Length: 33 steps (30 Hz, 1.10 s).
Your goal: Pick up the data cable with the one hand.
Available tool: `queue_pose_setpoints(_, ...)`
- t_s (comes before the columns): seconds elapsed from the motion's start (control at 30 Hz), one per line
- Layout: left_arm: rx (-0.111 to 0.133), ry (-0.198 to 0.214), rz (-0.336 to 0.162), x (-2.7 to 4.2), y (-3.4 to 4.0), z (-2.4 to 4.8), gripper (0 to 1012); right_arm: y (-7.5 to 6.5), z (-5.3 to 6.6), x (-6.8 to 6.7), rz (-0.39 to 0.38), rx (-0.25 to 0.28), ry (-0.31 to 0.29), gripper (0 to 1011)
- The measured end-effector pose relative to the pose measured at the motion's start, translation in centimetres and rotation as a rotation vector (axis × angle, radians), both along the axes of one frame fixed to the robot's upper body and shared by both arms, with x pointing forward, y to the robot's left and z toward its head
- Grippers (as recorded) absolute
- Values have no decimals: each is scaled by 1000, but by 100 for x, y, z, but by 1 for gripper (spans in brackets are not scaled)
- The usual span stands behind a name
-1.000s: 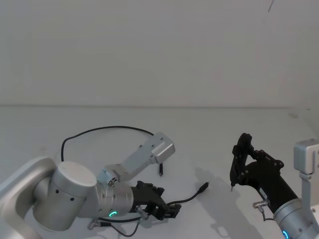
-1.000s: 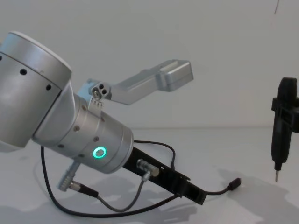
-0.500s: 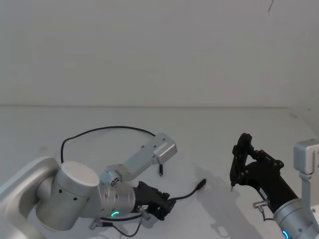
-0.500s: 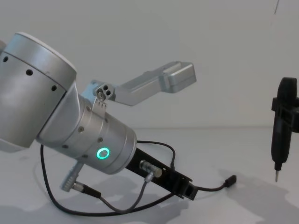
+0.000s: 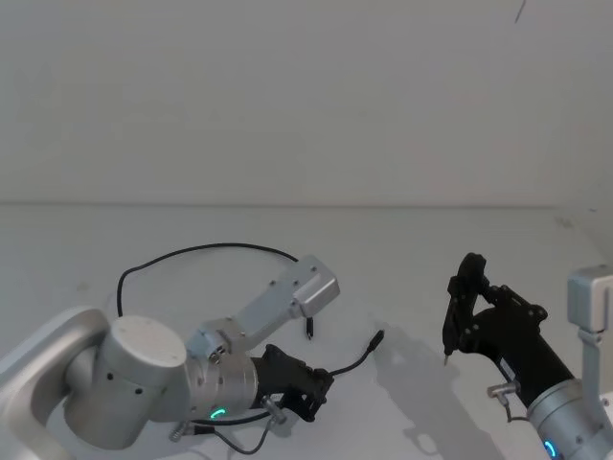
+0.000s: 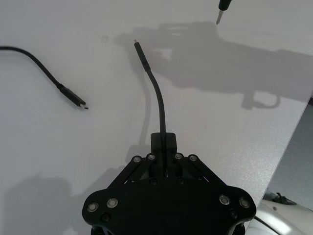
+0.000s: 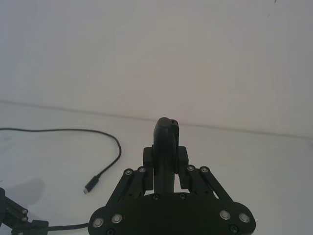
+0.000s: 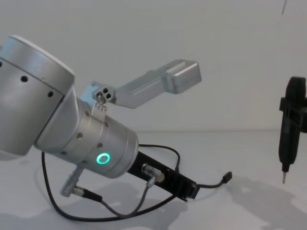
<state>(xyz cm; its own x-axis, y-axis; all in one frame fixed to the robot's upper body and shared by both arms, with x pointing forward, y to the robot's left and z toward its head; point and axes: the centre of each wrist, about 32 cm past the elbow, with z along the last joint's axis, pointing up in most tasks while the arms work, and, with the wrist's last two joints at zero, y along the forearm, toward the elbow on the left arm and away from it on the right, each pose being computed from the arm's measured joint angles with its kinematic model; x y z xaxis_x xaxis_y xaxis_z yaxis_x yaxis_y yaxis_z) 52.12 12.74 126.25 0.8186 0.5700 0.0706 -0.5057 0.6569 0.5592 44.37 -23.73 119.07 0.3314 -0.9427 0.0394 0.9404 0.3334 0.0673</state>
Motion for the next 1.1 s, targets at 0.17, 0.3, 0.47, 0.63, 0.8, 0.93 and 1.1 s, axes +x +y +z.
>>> queue_pose_setpoints(0.17,-18,-41,-30,-25,68,-8,36,-6,93,13,6,24,-17,279)
queue_pose_setpoints(0.3,-35,-68,-58,-38,153,-7,36,-13,176,24,18,46,-25,279)
queue_pose_setpoints(0.47,-56,-106,-96,-53,279,-1,36,-26,299,38,39,76,-35,279)
queue_pose_setpoints(0.63,-72,-145,-134,-64,425,20,36,-32,421,51,64,103,-39,279)
queue_pose_setpoints(0.8,-84,-173,-164,-69,532,48,36,-30,521,64,86,123,-42,279)
queue_pose_setpoints(0.93,-88,-186,-178,-72,586,61,36,-29,577,81,99,129,-47,279)
queue_pose_setpoints(1.1,-91,-198,-192,-75,628,73,36,-22,627,112,117,135,-52,279)
